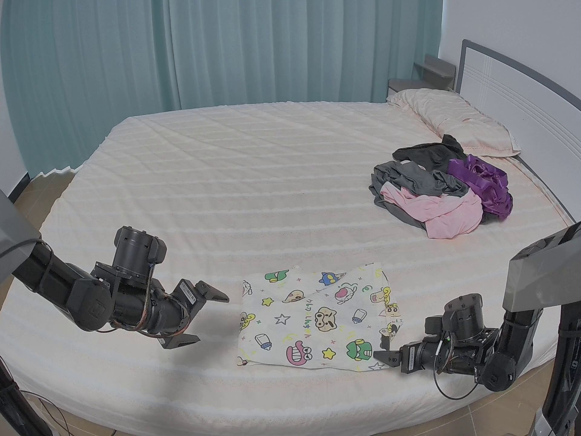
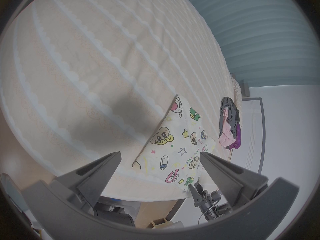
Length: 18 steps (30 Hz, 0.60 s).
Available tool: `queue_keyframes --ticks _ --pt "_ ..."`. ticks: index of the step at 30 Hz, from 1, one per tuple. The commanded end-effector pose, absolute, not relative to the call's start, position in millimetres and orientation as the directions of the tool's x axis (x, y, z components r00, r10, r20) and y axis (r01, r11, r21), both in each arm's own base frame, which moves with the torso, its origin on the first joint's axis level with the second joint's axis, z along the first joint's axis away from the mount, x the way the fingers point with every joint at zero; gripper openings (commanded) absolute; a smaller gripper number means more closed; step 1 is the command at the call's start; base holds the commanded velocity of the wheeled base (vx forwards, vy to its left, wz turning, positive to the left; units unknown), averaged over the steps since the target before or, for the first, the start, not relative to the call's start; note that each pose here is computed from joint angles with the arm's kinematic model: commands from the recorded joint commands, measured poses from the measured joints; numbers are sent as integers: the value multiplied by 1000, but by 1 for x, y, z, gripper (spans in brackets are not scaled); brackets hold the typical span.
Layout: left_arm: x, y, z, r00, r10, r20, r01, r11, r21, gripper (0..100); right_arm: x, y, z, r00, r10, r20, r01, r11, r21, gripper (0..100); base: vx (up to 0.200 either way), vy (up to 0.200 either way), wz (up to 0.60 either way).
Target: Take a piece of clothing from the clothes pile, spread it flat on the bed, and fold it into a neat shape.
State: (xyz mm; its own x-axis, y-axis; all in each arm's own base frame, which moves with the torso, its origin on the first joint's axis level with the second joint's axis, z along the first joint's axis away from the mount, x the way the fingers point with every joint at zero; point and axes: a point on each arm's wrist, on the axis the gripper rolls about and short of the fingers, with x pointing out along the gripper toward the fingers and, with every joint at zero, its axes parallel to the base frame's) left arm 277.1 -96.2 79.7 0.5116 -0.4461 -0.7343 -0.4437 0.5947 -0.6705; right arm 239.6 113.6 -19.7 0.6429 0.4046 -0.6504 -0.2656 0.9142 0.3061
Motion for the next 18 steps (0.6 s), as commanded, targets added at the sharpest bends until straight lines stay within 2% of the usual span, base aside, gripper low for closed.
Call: queue_keyframes --ticks 1,11,13,18 --pt "277 -96 80 513 -447 -733 -442 594 -672 100 235 103 -24 631 376 -679 -242 927 288 100 0 0 0" --pt "277 -96 80 513 -447 -733 -442 594 -672 100 234 79 -1 709 345 -615 -194 934 299 100 0 0 0" --pt "277 -96 80 514 -446 -733 -442 594 -672 100 228 79 5 712 362 -601 -202 926 318 100 0 0 0" --pt "277 -96 81 515 -446 -732 -442 594 -673 100 214 97 11 655 474 -589 -218 865 452 100 0 0 0"
